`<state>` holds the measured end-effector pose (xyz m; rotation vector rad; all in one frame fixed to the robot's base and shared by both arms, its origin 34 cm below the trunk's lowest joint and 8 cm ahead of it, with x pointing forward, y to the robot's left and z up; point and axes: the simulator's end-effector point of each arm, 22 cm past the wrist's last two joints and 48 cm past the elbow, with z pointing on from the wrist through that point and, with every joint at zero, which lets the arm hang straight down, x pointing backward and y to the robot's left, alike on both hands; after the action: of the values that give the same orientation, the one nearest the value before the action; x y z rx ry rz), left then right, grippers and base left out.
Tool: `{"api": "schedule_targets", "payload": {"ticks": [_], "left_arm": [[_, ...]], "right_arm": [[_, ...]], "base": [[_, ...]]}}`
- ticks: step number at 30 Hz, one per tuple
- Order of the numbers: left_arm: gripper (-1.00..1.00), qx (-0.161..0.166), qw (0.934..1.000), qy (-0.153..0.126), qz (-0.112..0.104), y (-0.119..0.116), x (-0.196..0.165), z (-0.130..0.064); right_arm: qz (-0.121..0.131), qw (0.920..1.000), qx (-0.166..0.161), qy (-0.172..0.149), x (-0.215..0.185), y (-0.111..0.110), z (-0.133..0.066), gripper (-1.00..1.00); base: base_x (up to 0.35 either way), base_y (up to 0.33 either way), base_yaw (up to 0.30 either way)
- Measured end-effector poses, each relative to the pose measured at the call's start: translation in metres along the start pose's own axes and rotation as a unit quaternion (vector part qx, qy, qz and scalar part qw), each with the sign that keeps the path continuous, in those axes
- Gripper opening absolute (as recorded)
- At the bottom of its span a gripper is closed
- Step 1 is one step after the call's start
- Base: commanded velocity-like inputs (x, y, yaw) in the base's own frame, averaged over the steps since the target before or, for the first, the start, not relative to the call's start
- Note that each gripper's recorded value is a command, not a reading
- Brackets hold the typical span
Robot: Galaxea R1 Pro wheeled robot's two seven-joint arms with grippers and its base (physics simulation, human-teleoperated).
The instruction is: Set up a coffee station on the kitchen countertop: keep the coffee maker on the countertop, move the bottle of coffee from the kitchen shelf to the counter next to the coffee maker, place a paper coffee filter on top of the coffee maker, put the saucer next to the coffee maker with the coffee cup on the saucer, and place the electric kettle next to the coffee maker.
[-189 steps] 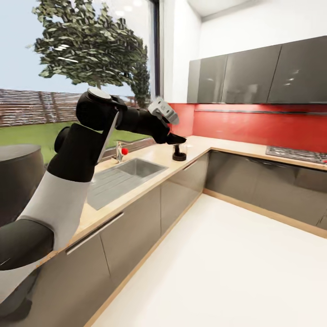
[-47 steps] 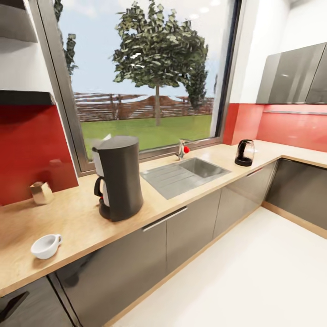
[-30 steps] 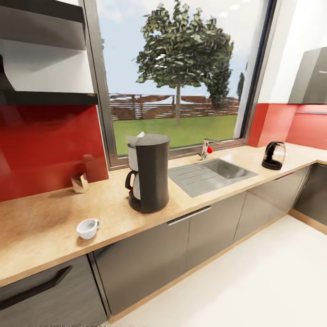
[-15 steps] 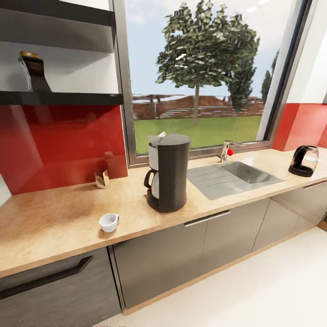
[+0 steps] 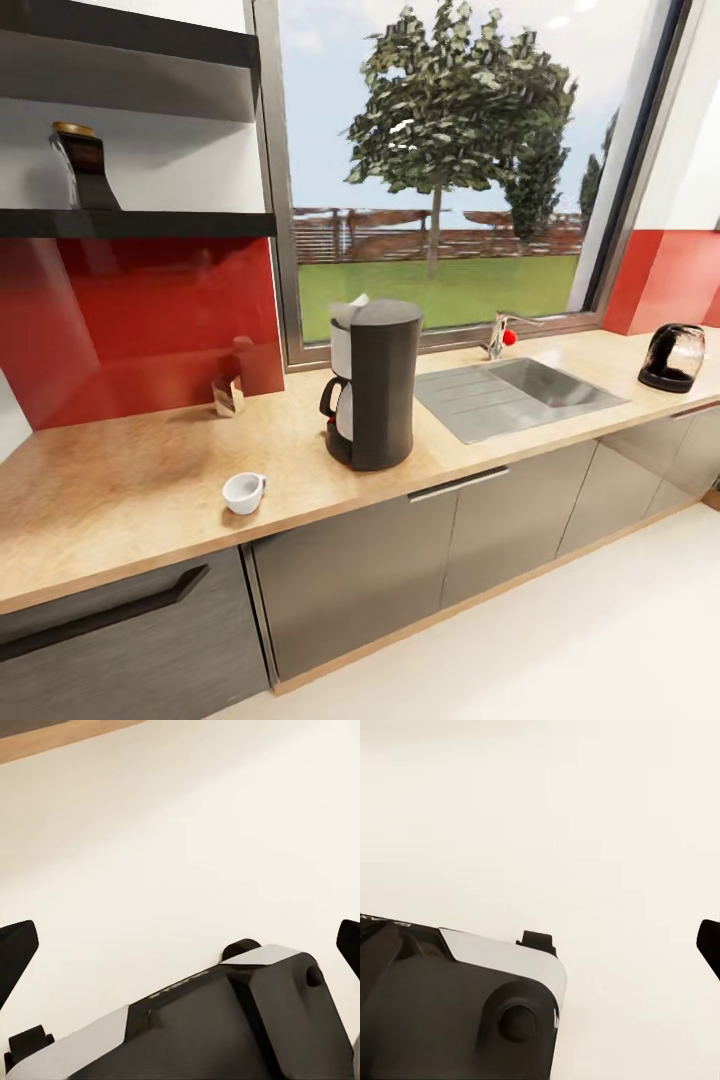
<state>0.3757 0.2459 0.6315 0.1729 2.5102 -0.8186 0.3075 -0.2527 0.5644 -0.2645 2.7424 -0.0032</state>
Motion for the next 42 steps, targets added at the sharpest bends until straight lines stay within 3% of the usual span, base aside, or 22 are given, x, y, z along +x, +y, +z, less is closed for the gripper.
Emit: {"api": "schedule_targets", "payload": {"ticks": [10,25,42], "left_arm": [[1.0,-0.001,1.0,-0.001,-0.001,0.0006,-0.0001,-0.0003],[1.0,-0.002,1.0,-0.002,-0.003,0.0011,-0.0008,-0.0004],[1.0,-0.003,1.0,-0.005,-0.005,0.0016,-0.0019,-0.0004]], "right_arm": [[0.0,1.0,0.001,-0.001,-0.0007,0.001,0.0001,1.0],[0.0,1.0,0.001,-0.001,-0.0008,0.0009,0.0002,1.0],[0.0,1.0,0.0,0.0,-0.0004,0.0011,0.0,1.0]], "base": [[-0.007,0.006,0.18],[-0.203,0.171,0.205],[0.012,0.003,0.211]]}}
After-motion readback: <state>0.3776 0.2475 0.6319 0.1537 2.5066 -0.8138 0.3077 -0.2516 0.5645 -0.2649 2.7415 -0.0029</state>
